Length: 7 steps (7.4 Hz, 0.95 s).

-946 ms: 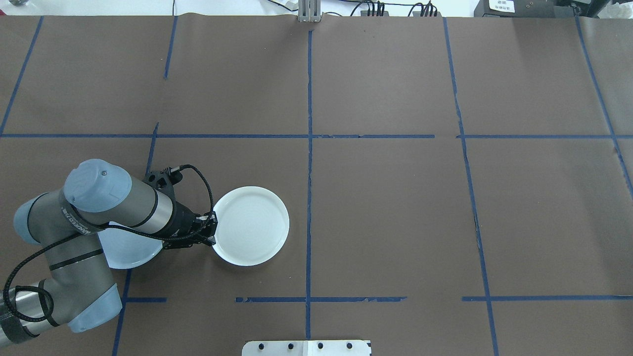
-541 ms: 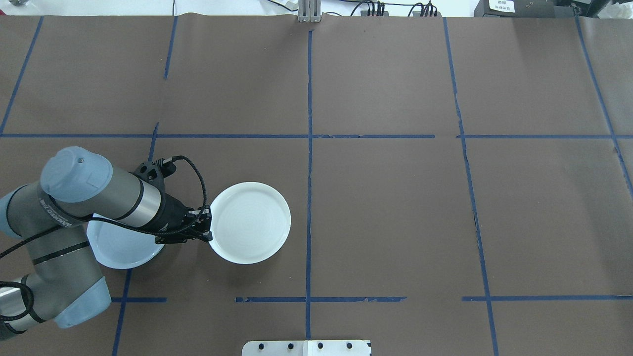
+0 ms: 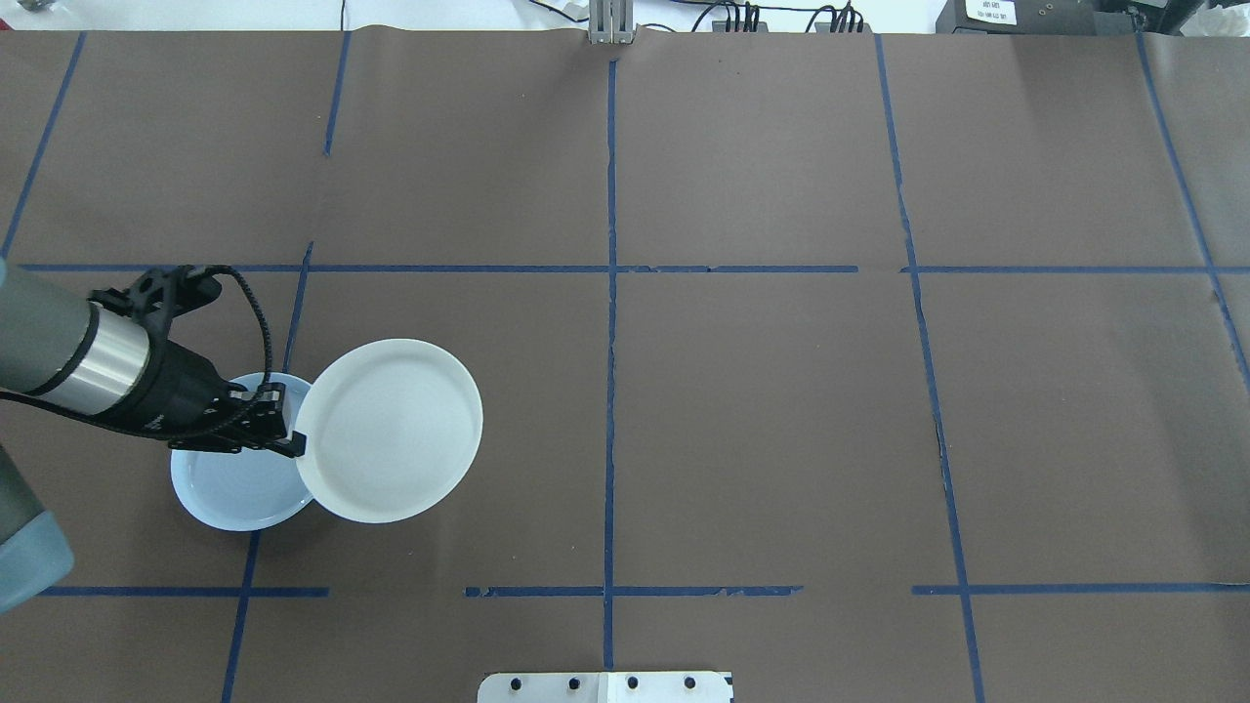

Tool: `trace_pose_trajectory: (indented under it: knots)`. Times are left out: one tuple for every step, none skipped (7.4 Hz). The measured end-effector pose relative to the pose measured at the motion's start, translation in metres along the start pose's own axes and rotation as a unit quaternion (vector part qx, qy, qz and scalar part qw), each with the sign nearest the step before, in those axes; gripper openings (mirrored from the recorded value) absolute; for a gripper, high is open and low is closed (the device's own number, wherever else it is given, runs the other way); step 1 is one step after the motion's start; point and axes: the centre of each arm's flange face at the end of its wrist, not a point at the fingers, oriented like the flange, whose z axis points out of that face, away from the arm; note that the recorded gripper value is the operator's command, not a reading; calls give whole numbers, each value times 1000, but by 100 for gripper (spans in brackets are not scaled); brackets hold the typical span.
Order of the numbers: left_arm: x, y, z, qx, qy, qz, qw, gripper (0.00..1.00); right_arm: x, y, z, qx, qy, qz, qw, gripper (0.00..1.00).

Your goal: Stack plate in center

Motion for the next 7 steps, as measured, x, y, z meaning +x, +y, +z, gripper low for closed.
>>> trace_pose_trajectory:
  knots:
    - [-28, -1, -16, 0, -5, 22, 1000, 0, 0, 0, 0, 0, 0, 0, 1000, 100]
    - [-55, -2, -31, -2, -9, 43, 999, 0, 0, 0, 0, 0, 0, 0, 1000, 100]
    - [-75, -6, -42, -4, -10, 58, 998, 0, 0, 0, 0, 0, 0, 0, 1000, 100]
    - [-92, -12, -45, -7, -13, 69, 998, 0, 0, 0, 0, 0, 0, 0, 1000, 100]
    - [-106, -19, -43, -9, -20, 75, 997, 0, 0, 0, 0, 0, 0, 0, 1000, 100]
    - [-122, -27, -39, -10, -28, 80, 996, 0, 0, 0, 0, 0, 0, 0, 1000, 100]
    - [-138, -36, -34, -10, -36, 81, 996, 0, 0, 0, 0, 0, 0, 0, 1000, 100]
